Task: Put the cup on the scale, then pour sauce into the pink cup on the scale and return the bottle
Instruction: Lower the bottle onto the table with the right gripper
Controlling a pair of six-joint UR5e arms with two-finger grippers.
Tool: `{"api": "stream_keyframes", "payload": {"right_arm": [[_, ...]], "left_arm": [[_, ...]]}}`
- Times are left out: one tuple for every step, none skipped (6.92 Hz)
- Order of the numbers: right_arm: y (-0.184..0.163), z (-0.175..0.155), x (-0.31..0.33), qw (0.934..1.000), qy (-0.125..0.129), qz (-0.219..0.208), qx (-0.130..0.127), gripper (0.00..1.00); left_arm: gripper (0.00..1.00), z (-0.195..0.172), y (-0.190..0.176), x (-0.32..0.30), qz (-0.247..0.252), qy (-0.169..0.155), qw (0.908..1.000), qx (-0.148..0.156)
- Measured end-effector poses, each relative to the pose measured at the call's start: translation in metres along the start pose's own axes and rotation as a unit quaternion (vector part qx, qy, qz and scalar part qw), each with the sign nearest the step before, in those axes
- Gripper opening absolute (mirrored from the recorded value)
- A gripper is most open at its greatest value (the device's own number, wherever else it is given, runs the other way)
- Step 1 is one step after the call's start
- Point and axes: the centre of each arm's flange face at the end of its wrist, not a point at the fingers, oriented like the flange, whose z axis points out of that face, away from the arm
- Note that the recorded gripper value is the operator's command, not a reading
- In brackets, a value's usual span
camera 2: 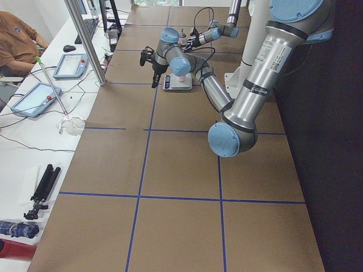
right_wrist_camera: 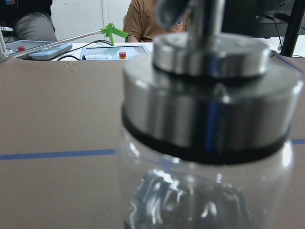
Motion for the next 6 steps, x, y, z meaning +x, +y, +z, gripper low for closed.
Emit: {"api": "stream_keyframes", "payload": {"right_arm": [[0.000, -0.007, -0.003, 1.0000, -0.006, 0.000, 0.001, 1.00], [0.003, -0.015, -0.005, 0.9999, -0.013, -0.002, 0.004, 1.00], [0.008, -0.022, -0.004, 0.9998, -0.017, -0.007, 0.005, 1.00], [0.013, -0.029, 0.001, 0.9997, -0.021, -0.014, 0.005, 1.00], [0.015, -0.037, 0.006, 0.9995, -0.026, -0.020, 0.001, 1.00], [0.015, -0.046, 0.012, 0.9992, -0.030, -0.025, -0.004, 1.00]], "left_arm": [[0.51, 0.000, 0.000, 0.000, 0.000, 0.000, 1.0000, 0.000], [0.51, 0.000, 0.000, 0.000, 0.000, 0.000, 1.0000, 0.000], [0.51, 0.000, 0.000, 0.000, 0.000, 0.000, 1.0000, 0.000], [0.51, -0.001, 0.000, 0.000, 0.000, 0.001, 1.0000, 0.000], [0.51, -0.001, 0.000, 0.000, 0.000, 0.001, 1.0000, 0.000], [0.51, -0.001, 0.000, 0.000, 0.000, 0.001, 1.0000, 0.000]]}}
